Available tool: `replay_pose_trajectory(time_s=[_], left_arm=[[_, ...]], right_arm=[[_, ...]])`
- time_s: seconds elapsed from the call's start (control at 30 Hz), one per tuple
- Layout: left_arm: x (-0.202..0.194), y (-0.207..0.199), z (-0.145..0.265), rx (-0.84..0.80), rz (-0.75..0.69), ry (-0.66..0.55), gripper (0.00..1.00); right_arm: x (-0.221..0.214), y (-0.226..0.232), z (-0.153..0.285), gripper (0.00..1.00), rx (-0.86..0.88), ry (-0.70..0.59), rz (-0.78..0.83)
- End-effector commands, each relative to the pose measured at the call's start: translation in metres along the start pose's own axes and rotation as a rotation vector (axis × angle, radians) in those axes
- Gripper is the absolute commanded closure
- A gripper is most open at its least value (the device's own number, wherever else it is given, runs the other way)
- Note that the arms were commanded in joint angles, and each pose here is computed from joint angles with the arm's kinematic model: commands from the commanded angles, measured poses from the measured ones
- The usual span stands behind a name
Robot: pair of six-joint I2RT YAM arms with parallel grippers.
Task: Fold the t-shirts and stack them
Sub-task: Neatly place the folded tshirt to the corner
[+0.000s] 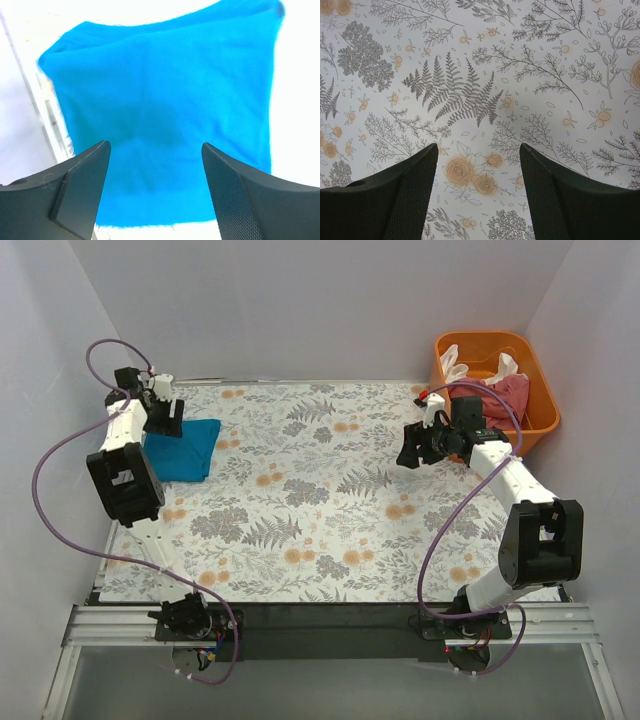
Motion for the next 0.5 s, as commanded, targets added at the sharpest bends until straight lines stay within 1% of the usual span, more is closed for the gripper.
replay_pose_trajectory(time_s=[0.0, 0.03, 0.07, 0.1, 0.13, 0.17, 0.23, 0.3, 0.37, 0.4, 0.47], left_arm=[[0.016, -0.016, 0.071, -0.038, 0.074, -0.045, 0.27], [0.007, -0.021, 0.077, -0.056, 0.092, -0.012, 0.28], [-0.011, -0.027, 0.075, -0.073, 0.122, 0.037, 0.28], [-0.016, -0.032, 0.088, -0.071, 0.125, 0.031, 0.27], [-0.024, -0.035, 0.090, -0.080, 0.135, 0.040, 0.27], [-0.045, -0.042, 0.086, -0.093, 0.164, 0.088, 0.28], [-0.051, -0.046, 0.095, -0.083, 0.172, 0.069, 0.28], [-0.073, -0.052, 0.091, -0.090, 0.192, 0.119, 0.28], [-0.086, -0.053, 0.090, -0.071, 0.203, 0.146, 0.29], [-0.100, -0.056, 0.086, -0.077, 0.211, 0.187, 0.29], [-0.109, -0.056, 0.081, -0.063, 0.206, 0.192, 0.30]], right_arm=[[0.021, -0.001, 0.008, 0.27, 0.009, -0.058, 0.029], [0.021, 0.000, 0.007, 0.27, 0.011, -0.058, 0.028], [0.022, 0.000, 0.008, 0.27, 0.011, -0.061, 0.030], [0.021, 0.000, 0.008, 0.27, 0.012, -0.060, 0.028], [0.021, 0.000, 0.008, 0.27, 0.014, -0.061, 0.027], [0.021, 0.000, 0.008, 0.26, 0.014, -0.061, 0.027], [0.020, 0.001, 0.007, 0.26, 0.016, -0.058, 0.023], [0.020, 0.002, 0.007, 0.26, 0.021, -0.061, 0.024], [0.020, 0.002, 0.008, 0.26, 0.023, -0.062, 0.023], [0.020, 0.002, 0.008, 0.26, 0.027, -0.065, 0.022], [0.020, 0.002, 0.008, 0.26, 0.027, -0.065, 0.024]])
Point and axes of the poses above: each gripper's point midway between its finger pads, its own z axis back along the fingers, its own y axis along the line the jaws close on, x = y × z, the point moved 7 cm from there along z, back along the fingers, and after that the axes turned 9 degrees about z, right-handed, at the moved point
